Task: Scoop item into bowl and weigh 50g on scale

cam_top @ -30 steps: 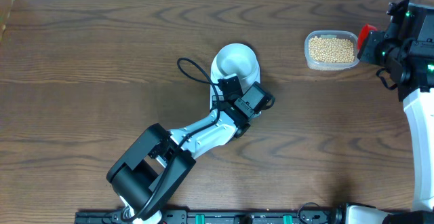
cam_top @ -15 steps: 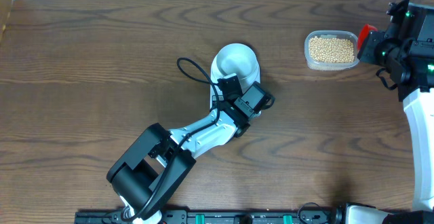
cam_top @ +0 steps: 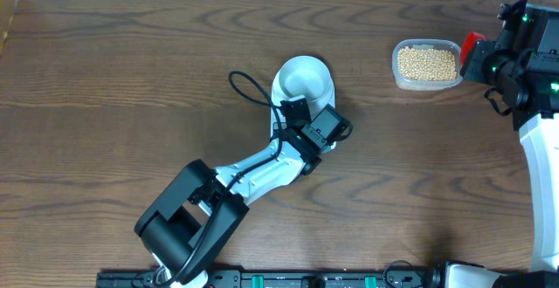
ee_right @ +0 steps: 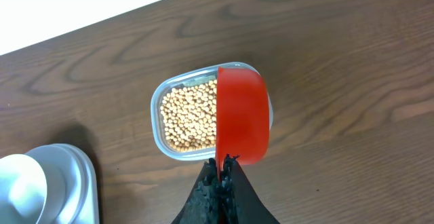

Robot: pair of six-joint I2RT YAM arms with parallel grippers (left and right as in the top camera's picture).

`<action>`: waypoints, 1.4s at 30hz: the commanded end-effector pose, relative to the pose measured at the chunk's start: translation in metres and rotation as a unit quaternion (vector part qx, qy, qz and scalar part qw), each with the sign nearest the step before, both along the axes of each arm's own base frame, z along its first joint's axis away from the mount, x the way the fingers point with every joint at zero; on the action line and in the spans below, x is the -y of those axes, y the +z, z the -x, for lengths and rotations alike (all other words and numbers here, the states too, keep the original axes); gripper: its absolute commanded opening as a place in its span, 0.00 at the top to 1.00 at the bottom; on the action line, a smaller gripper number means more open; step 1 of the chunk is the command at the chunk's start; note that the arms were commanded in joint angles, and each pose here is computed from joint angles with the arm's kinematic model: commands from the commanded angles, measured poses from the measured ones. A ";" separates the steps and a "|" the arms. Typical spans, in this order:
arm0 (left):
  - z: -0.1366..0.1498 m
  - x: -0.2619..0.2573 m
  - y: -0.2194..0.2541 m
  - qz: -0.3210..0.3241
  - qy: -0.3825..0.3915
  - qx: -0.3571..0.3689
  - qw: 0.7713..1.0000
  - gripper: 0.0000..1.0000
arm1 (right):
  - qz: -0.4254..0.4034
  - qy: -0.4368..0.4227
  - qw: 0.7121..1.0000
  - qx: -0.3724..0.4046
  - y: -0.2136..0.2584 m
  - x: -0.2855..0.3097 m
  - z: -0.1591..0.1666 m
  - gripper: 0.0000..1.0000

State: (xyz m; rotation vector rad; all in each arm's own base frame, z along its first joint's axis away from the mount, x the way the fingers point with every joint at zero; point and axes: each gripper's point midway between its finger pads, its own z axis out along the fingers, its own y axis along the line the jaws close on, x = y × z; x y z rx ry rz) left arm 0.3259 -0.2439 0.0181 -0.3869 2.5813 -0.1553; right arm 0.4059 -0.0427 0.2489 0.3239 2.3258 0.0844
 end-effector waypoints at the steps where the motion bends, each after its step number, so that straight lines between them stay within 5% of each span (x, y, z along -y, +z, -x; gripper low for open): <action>1: -0.003 -0.003 0.029 0.008 -0.002 0.017 1.000 0.93 | 0.008 0.004 1.000 0.011 0.008 0.002 -0.004 0.99; 10: -0.003 -0.003 0.087 0.004 -0.071 0.073 0.995 0.93 | 0.010 0.003 1.000 0.022 0.012 0.003 -0.007 0.99; 28: 0.016 -0.025 0.075 -0.055 -0.093 0.026 0.994 0.93 | 0.067 0.010 0.997 0.020 0.014 0.015 -0.007 0.99; 42: -0.012 -0.152 0.066 -0.134 0.048 -0.030 0.989 0.94 | 0.125 0.007 0.987 0.096 0.048 0.028 -0.031 0.99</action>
